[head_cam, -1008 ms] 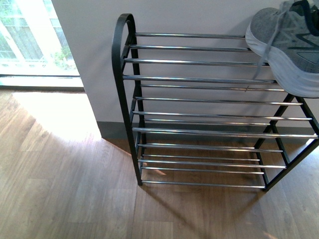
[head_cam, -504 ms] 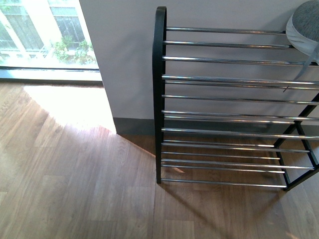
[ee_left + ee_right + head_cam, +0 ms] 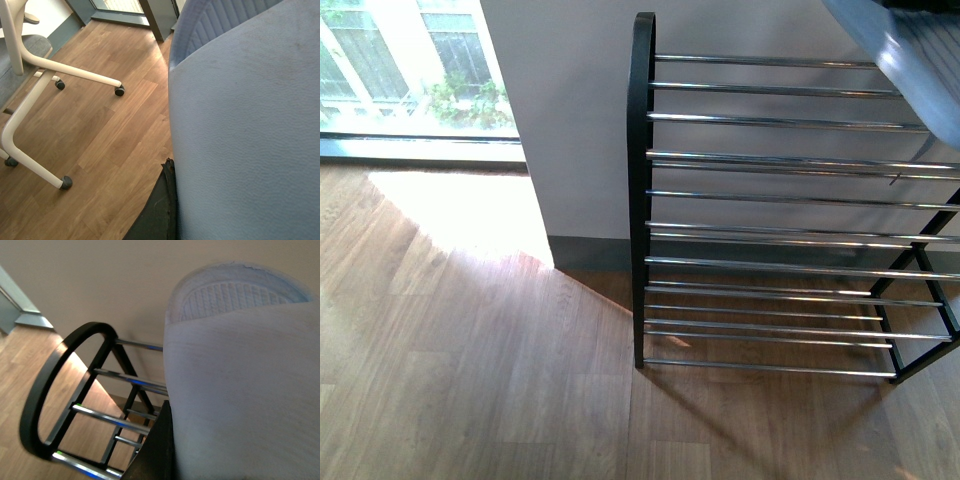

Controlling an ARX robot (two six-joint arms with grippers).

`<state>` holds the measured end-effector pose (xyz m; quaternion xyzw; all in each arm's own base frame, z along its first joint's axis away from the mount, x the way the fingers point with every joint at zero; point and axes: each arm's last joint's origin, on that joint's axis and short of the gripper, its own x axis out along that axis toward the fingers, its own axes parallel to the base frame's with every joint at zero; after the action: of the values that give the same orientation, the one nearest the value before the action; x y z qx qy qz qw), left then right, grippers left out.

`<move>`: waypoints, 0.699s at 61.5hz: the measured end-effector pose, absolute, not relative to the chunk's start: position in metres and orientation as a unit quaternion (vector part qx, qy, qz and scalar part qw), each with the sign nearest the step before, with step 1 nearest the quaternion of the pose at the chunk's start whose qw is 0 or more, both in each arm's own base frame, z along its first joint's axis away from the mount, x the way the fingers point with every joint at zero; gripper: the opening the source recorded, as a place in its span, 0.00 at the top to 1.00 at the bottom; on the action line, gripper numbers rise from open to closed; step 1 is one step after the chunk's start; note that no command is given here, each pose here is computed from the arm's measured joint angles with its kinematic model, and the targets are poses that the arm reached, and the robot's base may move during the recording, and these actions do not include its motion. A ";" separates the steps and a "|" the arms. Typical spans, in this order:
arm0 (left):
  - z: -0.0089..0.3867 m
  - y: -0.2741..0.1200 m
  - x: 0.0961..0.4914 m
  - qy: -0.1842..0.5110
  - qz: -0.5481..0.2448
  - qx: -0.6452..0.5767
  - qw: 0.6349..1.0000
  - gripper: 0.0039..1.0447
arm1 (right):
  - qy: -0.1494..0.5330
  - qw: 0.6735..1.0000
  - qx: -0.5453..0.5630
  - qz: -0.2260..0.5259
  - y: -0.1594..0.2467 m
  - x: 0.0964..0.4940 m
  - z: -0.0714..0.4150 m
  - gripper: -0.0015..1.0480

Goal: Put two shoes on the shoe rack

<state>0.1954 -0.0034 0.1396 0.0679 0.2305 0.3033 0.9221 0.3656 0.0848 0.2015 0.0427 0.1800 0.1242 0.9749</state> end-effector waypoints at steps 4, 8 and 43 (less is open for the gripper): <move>0.140 -0.003 0.195 0.230 0.303 0.068 0.922 0.98 | 0.197 0.974 0.053 0.102 0.084 0.379 0.196 0.98; 0.140 -0.003 0.195 0.230 0.303 0.068 0.922 0.98 | 0.213 0.971 0.067 0.088 0.082 0.388 0.189 0.98; 0.140 -0.003 0.195 0.230 0.303 0.068 0.922 0.98 | 0.270 0.958 0.096 0.027 0.085 0.438 0.142 0.98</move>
<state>0.1954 -0.0034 0.1396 0.0679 0.2305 0.3033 0.9221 0.4382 0.0846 0.1415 0.0956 0.2700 0.0269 0.9577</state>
